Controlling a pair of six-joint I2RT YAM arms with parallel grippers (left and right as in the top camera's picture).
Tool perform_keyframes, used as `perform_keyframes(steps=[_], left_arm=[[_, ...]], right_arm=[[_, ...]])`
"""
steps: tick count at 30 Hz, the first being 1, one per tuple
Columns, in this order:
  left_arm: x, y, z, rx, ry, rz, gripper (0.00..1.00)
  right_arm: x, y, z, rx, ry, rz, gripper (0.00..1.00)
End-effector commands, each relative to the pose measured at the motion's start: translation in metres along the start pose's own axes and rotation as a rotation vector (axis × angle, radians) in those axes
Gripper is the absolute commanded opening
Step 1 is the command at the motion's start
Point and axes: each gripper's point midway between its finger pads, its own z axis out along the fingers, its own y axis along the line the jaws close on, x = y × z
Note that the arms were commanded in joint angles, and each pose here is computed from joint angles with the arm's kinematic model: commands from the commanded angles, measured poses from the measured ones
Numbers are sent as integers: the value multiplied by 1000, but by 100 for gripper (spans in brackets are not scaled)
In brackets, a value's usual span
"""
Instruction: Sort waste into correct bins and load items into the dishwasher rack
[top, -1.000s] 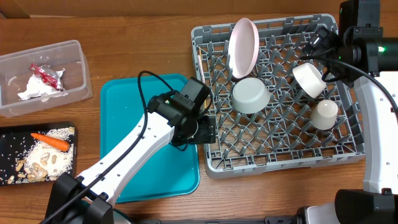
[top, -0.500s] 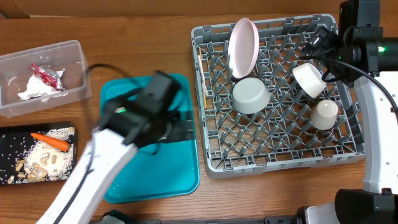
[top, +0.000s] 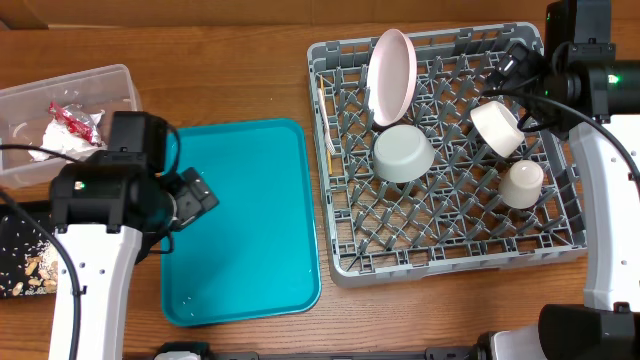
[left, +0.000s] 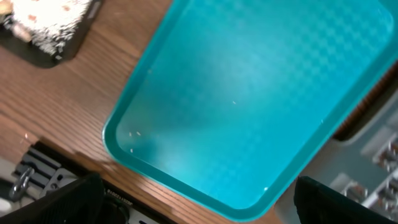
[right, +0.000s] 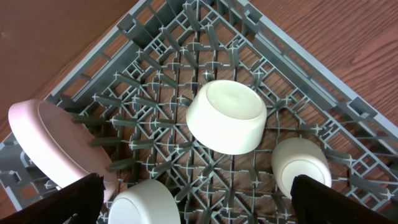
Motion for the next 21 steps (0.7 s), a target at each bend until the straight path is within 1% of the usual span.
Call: perform_keyframes(steps=[1,4,7,9,15,21], left_arm=[[-7,19,4,-35,-7,-132,100],[-3,23,6,-38,25,-166,100],[2,25,5,-45,45,-162,100],[2,25,5,-45,46,-163,100],[2,24,5,-44,43,-162,100],[2,24,5,-44,43,-162,100]], right_arm=[[-2,7,-8,-46,0,18,100],[9,21,-10,-128,61,16,100],[35,25,-15,-179,187,9,100],[41,32,-22,-227,218,5,100],[55,22,-45,-179,198,-40,100],[83,8,-83,-87,120,-119,100]])
